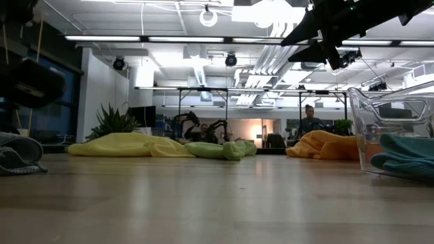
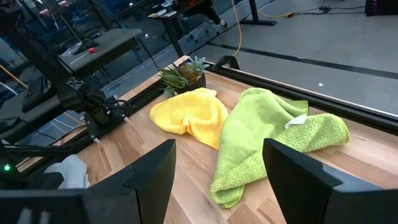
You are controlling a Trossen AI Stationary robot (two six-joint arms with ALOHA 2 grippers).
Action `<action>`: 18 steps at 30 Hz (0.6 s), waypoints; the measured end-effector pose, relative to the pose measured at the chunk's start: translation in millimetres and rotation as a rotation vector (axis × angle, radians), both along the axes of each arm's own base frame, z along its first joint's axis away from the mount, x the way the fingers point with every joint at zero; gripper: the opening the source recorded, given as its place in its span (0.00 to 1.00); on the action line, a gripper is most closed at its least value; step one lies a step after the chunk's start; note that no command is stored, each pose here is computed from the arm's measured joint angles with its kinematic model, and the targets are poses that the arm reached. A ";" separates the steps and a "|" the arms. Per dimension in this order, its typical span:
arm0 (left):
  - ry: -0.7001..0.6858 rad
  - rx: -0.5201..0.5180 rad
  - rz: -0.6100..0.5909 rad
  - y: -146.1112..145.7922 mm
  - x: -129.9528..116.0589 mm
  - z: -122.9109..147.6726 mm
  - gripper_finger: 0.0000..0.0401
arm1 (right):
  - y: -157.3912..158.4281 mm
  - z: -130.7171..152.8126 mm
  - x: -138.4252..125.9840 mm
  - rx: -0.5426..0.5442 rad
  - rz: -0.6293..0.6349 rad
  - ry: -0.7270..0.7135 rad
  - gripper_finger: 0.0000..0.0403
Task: Fold microfiber towels
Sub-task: Fold the gray microfiber cloth
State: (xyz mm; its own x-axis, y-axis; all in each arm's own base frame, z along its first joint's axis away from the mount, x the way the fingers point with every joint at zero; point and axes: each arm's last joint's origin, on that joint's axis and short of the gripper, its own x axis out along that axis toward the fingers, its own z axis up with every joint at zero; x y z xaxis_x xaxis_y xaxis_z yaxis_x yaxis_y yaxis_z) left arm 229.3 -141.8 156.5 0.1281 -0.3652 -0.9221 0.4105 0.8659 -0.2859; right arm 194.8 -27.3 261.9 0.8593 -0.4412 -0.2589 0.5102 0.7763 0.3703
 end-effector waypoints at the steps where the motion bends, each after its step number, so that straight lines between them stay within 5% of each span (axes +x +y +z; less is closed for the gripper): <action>1: 0.012 -0.002 -0.007 -0.4 0.1 -2.1 0.52 | 0.0 0.0 0.0 0.000 0.000 0.000 0.58; 11: 0.059 -0.085 -0.068 -5.1 -0.9 -5.6 0.45 | 0.0 -0.9 -0.3 0.002 -0.001 0.009 0.58; 18: 0.065 -0.022 -0.048 -5.8 0.3 -14.2 0.38 | 0.0 -1.3 -0.4 0.002 -0.001 0.014 0.58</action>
